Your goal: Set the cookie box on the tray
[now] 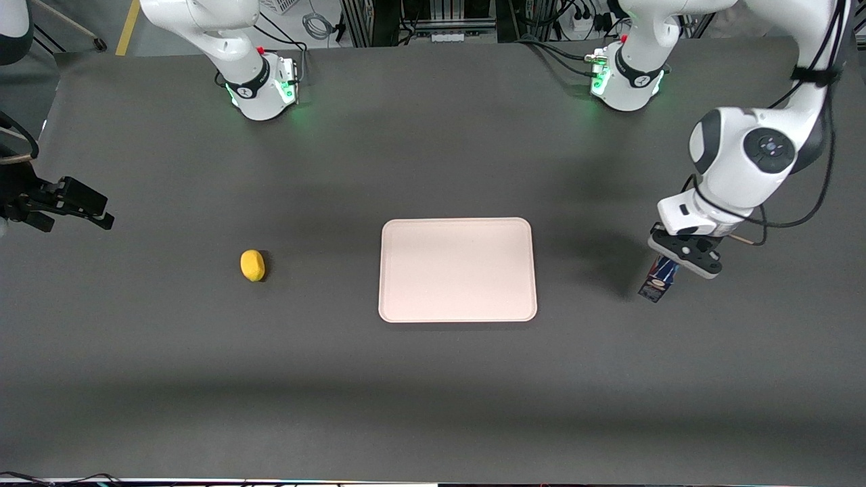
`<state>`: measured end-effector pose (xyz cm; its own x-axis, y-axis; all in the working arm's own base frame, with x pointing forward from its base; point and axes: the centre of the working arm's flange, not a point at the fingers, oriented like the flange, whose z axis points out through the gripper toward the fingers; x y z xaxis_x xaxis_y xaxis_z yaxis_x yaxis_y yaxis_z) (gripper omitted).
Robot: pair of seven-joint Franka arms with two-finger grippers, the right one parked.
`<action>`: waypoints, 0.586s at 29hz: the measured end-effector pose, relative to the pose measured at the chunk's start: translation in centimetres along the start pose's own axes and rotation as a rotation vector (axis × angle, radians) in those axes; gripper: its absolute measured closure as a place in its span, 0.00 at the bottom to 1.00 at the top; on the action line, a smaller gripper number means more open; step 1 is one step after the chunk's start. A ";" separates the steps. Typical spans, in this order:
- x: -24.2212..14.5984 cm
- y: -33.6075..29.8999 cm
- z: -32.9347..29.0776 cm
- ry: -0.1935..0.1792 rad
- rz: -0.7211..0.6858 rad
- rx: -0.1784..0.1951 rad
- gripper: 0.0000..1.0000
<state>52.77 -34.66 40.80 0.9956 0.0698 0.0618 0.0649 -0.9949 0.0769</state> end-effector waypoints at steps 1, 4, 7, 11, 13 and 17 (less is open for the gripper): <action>0.1 0.2 0.9 -0.002 -0.004 0.002 0.83; 0.3 0.3 3.2 -0.013 -0.003 0.009 0.83; 0.5 0.3 5.0 -0.018 0.009 0.013 0.83; 0.6 0.1 7.6 -0.028 0.024 0.031 0.83; 0.6 0.0 8.4 -0.028 0.024 0.045 0.83; 0.6 0.0 9.8 -0.022 0.019 0.057 0.82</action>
<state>54.06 -35.32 31.13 0.9979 0.0499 0.0406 0.0492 -0.9986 0.0186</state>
